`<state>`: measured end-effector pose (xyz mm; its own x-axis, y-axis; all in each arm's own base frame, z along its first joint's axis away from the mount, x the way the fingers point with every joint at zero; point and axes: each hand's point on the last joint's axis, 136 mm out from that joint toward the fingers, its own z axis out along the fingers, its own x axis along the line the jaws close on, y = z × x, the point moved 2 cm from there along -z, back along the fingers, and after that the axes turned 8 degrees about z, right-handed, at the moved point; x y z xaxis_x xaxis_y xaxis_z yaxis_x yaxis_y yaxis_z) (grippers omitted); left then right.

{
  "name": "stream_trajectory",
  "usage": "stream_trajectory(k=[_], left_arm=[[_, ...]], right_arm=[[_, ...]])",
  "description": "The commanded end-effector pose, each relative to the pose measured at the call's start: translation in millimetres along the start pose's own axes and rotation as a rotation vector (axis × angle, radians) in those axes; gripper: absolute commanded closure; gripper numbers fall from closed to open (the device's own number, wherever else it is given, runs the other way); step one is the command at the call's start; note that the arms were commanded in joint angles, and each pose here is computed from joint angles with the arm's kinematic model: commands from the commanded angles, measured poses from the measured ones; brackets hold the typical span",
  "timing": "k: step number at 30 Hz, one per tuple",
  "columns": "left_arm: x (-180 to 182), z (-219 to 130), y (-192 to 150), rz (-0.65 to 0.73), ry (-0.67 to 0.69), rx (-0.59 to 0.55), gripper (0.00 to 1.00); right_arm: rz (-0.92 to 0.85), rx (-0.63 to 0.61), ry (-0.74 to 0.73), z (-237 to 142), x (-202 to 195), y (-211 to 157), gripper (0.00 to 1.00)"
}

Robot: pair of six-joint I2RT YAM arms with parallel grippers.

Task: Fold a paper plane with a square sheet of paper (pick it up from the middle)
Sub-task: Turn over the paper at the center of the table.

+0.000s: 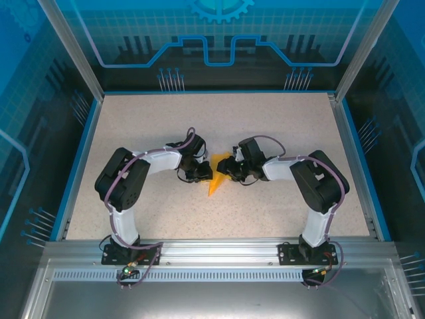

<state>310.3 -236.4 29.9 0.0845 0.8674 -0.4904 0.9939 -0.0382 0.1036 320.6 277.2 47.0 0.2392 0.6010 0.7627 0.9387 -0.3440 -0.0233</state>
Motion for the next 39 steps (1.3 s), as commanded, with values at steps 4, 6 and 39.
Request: stream_trajectory(k=[4,6,39], left_arm=[[-6.9,12.3,-12.4,0.003,-0.040,0.019,0.83],[-9.0,8.5,-11.0,0.002,-0.049,0.006,0.83],[74.9,-180.9,-54.9,-0.205,0.335,-0.733,0.58]], right_arm=[[-0.038,-0.013,0.002,13.6,8.9,8.6,0.76],[-0.048,0.000,0.004,16.2,9.7,8.6,0.82],[-0.500,-0.022,-1.335,-28.6,-7.8,-40.3,0.89]])
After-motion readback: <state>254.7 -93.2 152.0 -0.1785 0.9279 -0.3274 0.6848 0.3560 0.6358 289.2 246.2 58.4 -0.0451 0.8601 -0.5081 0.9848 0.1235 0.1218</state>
